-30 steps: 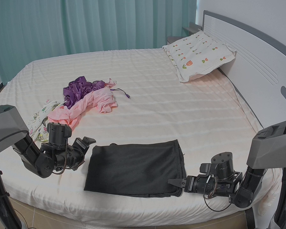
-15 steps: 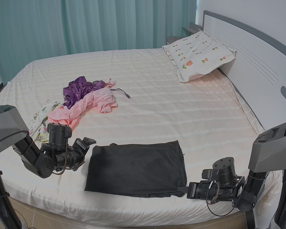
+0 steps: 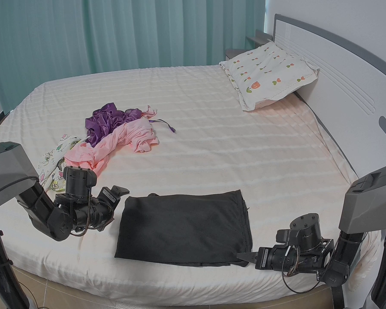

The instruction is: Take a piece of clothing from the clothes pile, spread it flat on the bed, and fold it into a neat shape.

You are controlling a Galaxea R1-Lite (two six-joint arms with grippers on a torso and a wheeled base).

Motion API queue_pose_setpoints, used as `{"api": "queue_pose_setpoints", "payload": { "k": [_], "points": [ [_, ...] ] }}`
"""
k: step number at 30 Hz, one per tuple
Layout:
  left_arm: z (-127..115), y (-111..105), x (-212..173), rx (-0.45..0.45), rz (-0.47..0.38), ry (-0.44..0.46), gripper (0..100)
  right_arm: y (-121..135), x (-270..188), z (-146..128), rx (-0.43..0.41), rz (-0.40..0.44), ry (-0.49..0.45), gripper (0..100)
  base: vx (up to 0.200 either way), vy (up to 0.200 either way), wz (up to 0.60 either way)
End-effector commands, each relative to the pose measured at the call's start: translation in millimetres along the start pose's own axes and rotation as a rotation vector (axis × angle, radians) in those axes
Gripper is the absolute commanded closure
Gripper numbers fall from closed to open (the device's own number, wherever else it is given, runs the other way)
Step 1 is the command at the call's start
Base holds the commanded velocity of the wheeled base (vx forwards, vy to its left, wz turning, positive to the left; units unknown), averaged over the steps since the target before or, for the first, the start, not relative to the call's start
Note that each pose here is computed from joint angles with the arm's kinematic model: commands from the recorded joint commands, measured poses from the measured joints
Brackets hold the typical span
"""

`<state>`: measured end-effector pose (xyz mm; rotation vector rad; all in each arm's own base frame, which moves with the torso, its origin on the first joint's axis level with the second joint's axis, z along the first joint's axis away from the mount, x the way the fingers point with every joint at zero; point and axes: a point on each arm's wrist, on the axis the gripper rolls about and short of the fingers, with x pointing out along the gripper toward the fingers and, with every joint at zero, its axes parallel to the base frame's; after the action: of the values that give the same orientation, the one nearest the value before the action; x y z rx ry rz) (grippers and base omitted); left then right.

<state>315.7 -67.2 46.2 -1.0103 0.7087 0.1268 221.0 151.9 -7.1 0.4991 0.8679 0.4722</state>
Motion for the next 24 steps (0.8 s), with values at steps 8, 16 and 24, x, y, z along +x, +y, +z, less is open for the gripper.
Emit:
{"api": "queue_pose_setpoints", "payload": {
  "k": [8, 16, 24],
  "points": [
    [11.2, -35.7, -50.7, 0.046, -0.167, -0.075, 0, 7.5, -27.2, 38.0, 0.009, -0.085, -0.274, 0, 0.000, 0.000, 0.00],
    [7.9, -37.5, -125.5, 0.218, -0.271, -0.167, 0, 27.9, -84.8, 70.4, -0.029, -0.096, -0.498, 0, 0.000, 0.000, 0.00],
    [-4.0, -19.1, -189.9, 0.369, -0.321, -0.267, 0, 42.6, -144.3, 72.1, -0.102, -0.159, -0.649, 0, 0.000, 0.000, 0.00]
  ]
}}
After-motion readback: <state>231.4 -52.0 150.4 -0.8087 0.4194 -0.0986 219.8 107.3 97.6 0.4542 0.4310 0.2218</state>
